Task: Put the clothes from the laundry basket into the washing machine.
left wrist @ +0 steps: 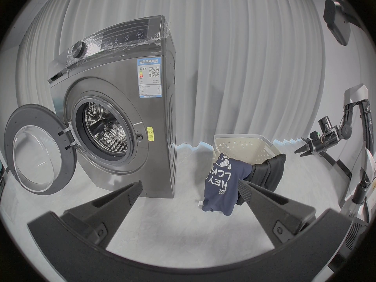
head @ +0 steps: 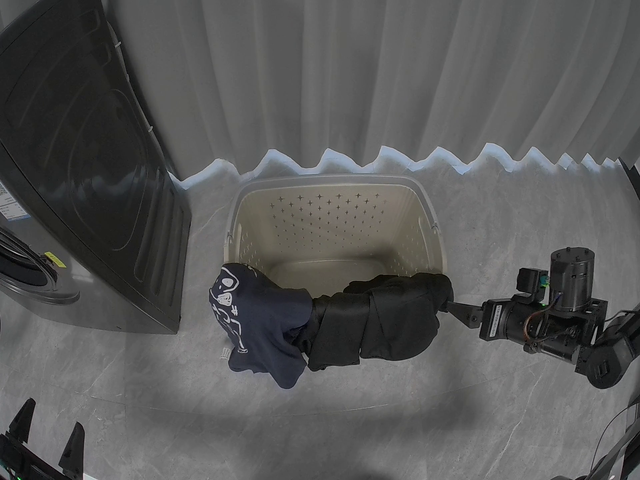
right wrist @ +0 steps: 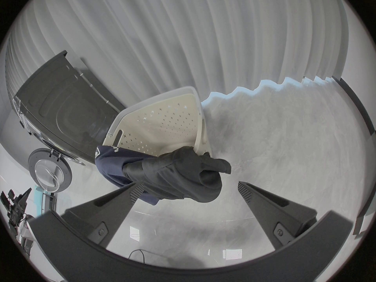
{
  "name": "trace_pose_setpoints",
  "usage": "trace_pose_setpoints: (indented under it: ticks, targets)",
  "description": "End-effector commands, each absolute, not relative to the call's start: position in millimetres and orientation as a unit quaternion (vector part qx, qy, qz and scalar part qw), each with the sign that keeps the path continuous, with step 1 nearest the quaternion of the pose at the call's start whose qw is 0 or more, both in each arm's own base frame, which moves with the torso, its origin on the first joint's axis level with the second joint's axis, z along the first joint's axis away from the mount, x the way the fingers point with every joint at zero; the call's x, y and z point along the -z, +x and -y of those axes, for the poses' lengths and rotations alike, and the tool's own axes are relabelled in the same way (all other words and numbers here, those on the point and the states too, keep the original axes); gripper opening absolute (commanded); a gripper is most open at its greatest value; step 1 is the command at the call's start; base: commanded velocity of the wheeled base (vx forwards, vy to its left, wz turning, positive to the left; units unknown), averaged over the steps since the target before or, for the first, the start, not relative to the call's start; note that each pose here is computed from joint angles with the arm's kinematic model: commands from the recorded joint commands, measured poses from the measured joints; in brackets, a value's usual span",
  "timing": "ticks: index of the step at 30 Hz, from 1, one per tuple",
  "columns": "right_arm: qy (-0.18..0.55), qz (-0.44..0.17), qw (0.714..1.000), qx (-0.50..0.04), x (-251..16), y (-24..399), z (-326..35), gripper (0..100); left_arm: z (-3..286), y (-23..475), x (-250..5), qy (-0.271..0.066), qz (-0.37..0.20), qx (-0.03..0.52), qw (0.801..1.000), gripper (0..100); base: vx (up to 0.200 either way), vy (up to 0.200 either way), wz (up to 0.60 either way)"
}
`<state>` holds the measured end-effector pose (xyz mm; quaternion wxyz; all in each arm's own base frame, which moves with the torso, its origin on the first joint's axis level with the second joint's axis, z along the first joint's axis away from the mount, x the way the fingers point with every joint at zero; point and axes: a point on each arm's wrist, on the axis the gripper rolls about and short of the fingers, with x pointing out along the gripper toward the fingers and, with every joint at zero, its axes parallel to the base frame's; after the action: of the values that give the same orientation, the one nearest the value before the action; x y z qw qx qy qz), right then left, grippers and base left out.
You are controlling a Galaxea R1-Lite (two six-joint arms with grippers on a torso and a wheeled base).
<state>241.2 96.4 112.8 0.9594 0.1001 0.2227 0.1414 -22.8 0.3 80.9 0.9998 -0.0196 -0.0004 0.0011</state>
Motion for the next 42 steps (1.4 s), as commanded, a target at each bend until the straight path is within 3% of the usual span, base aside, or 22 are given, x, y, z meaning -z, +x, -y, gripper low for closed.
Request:
trace_pose_setpoints:
  ticks: [1,19,37,38,42]
  targets:
    - [0.090,-0.250,0.954,-0.141,-95,257,-109,100,0,-23,-76,-0.020,-0.001,-0.001,1.000,100,0.000,0.000,0.00]
    - [0.114,-0.247,0.954,-0.123,-61,297,-143,100,0,-23,-76,-0.019,-0.001,0.000,1.000,100,0.000,0.000,0.00]
    - [0.150,-0.228,0.956,-0.110,-57,319,-163,100,0,-23,-76,-0.018,-0.002,0.000,1.000,100,0.000,0.000,0.00]
    - [0.150,-0.228,0.956,-0.110,-57,319,-163,0,0,-23,-76,-0.018,-0.002,0.000,1.000,100,0.000,0.000,0.00]
    - [0.152,-0.228,0.956,-0.107,-57,317,-165,0,0,-23,-76,-0.019,-0.001,0.000,1.000,100,0.000,0.000,0.00]
